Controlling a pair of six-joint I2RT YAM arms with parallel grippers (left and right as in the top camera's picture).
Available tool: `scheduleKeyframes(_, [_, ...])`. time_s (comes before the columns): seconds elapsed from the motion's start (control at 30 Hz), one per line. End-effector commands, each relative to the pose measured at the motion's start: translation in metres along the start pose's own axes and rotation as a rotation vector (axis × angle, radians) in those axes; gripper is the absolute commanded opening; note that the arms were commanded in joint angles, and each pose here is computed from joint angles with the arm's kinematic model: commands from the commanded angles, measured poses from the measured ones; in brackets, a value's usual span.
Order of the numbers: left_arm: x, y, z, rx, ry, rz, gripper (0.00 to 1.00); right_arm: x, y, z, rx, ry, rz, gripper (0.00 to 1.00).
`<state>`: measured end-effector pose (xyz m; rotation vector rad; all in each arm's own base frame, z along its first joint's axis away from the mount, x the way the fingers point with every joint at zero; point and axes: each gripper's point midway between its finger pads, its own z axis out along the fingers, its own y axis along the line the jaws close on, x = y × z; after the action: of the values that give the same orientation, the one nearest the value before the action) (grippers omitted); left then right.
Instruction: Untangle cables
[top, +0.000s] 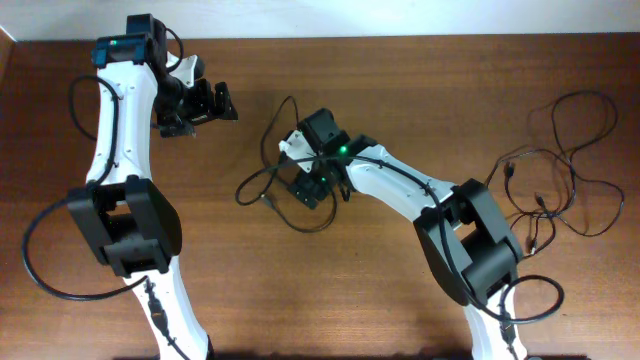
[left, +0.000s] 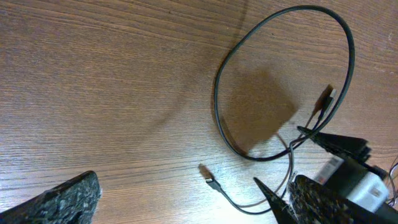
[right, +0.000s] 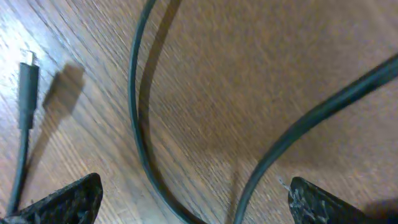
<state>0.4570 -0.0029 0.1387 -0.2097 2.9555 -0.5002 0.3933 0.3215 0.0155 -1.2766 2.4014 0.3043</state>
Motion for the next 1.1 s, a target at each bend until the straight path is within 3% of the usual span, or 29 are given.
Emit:
scheduleKeyframes(0.0, [-0.003,0.000,-0.004,-0.007,-0.016,0.026,0.99,0.024,0.001,0.021,-0.017,0.077,0.028,0.96])
scheduleKeyframes(0.07, [-0.003,0.000,-0.004,-0.007,-0.015,0.026,0.99,0.043,0.006,0.028,-0.039,0.146,0.039,0.95])
scheduleKeyframes(0.1, [-0.003,0.000,-0.004,-0.007,-0.016,0.026,0.99,0.054,0.009,0.030,-0.051,0.186,0.046,0.88])
scheduleKeyframes(0.13, [-0.003,0.000,-0.004,-0.007,-0.016,0.026,0.99,0.060,0.011,0.030,-0.059,0.210,0.049,0.78])
scheduleKeyframes(0.17, [-0.003,0.000,-0.004,-0.007,-0.016,0.026,0.99,0.064,0.012,0.029,-0.065,0.227,0.044,0.57])
scheduleKeyframes(0.2, [-0.003,0.000,-0.004,-0.007,-0.015,0.026,0.99,0.066,0.013,0.029,-0.070,0.234,0.027,0.46])
scheduleKeyframes(0.27, [-0.003,0.000,-0.004,-0.007,-0.015,0.026,0.99,0.066,0.013,0.029,-0.071,0.236,0.023,0.41])
scheduleKeyframes(0.33, [-0.003,0.000,-0.004,-0.007,-0.016,0.026,0.99,0.071,0.015,0.027,-0.078,0.256,0.026,0.29])
scheduleKeyframes(0.37, [-0.003,0.000,-0.004,-0.007,-0.016,0.026,0.99,0.073,0.016,0.027,-0.081,0.266,0.028,0.29])
scheduleKeyframes(0.53, [-0.003,0.000,-0.004,-0.007,-0.015,0.026,0.99,0.067,0.029,-0.005,-0.140,0.305,0.104,0.05])
scheduleKeyframes(0.83, [-0.003,0.000,-0.004,-0.007,-0.016,0.026,0.99,-0.018,0.032,-0.161,-0.156,0.248,0.098,0.04])
scheduleKeyframes(0.97, [-0.003,0.000,-0.004,-0.007,-0.016,0.026,0.99,-0.021,0.036,-0.165,-0.159,0.244,0.089,0.04])
scheduleKeyframes(1.07, [-0.003,0.000,-0.004,-0.007,-0.016,0.026,0.99,0.005,0.046,-0.151,-0.180,0.346,0.095,0.04])
